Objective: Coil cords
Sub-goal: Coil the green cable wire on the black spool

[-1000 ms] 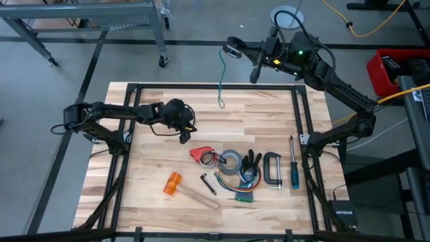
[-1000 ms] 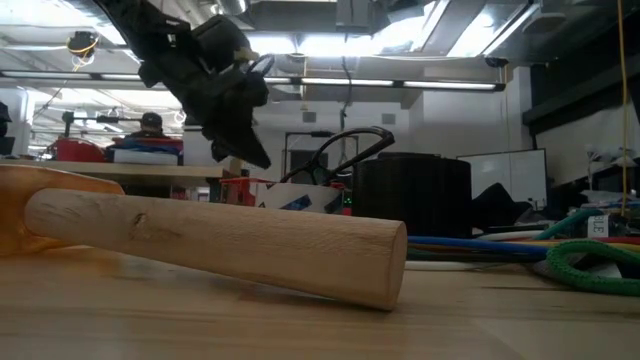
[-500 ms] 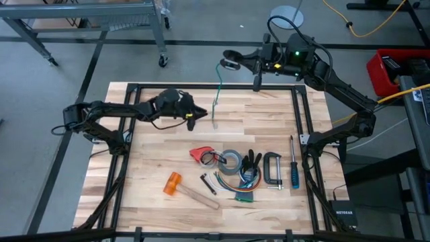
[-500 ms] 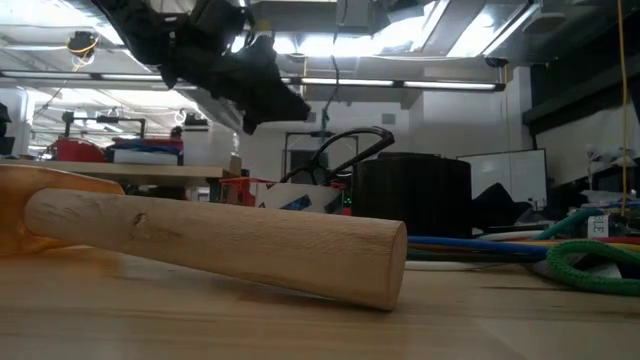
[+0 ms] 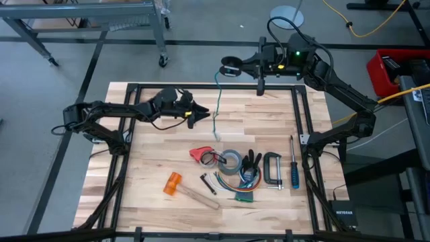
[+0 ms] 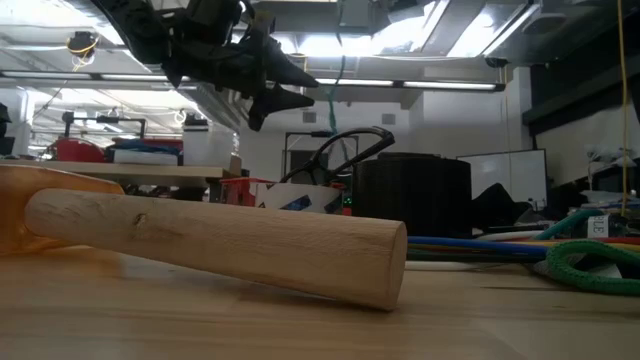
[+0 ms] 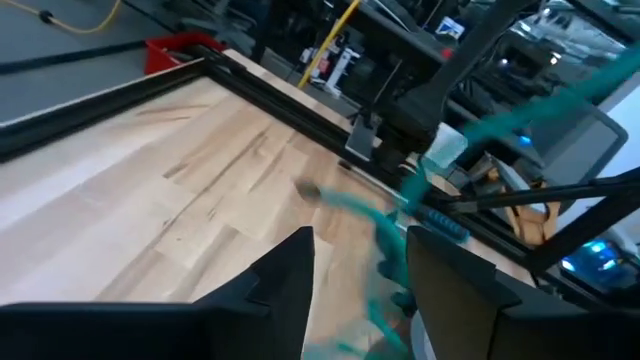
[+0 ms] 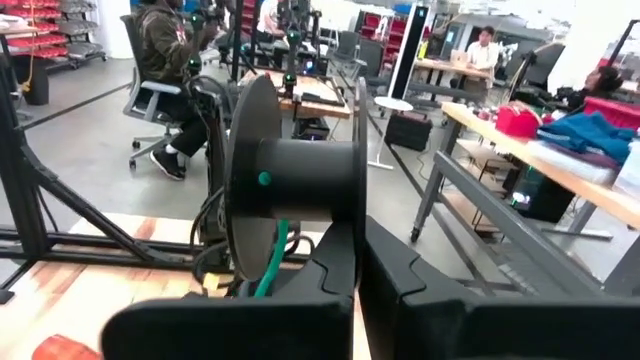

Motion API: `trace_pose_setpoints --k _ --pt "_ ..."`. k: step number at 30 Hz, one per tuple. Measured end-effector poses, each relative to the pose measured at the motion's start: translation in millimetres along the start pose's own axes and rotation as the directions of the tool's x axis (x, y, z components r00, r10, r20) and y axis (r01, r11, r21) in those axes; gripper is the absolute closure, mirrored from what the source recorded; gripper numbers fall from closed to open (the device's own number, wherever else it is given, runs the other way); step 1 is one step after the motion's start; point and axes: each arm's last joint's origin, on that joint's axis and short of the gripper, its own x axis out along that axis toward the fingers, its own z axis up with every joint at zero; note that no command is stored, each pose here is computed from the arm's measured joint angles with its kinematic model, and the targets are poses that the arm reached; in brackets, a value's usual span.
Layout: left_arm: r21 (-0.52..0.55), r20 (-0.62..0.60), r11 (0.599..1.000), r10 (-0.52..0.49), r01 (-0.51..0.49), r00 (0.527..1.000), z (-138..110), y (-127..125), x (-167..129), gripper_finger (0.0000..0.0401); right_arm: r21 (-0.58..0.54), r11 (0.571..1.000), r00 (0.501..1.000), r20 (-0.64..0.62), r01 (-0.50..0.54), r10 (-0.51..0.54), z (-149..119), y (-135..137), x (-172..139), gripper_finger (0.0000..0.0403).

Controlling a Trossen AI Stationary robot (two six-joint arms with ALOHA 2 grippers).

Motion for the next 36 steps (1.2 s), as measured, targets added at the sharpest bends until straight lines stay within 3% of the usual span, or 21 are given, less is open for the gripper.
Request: trace_pose_setpoints --k 10,19,29,36 --pt "-0.074 0.025 0.997 -0.018 0.020 1.000 1.0 -5.1 1.1 0.0253 -0.010 1.000 1.000 0.015 -0.003 0.004 1.4 -0.2 0.1 0.0401" --pt "-0.159 0.075 0.987 0.050 -0.038 0.996 2.1 -1.6 3.4 0.0255 -0.013 1.000 0.999 0.022 -0.025 0.025 1.7 0.4 0.1 0.0401" --pt "-0.288 0.071 0.958 0.030 -0.008 0.997 -12.1 10.0 22.9 0.0260 -0.016 0.999 0.999 0.022 -0.029 0.029 1.6 0.5 0.2 0.0401" --pt "-0.305 0.100 0.951 -0.023 0.053 0.995 -8.5 7.0 23.0 0.0260 -0.025 0.999 0.999 0.022 -0.028 0.029 1.6 0.5 0.2 0.0401"
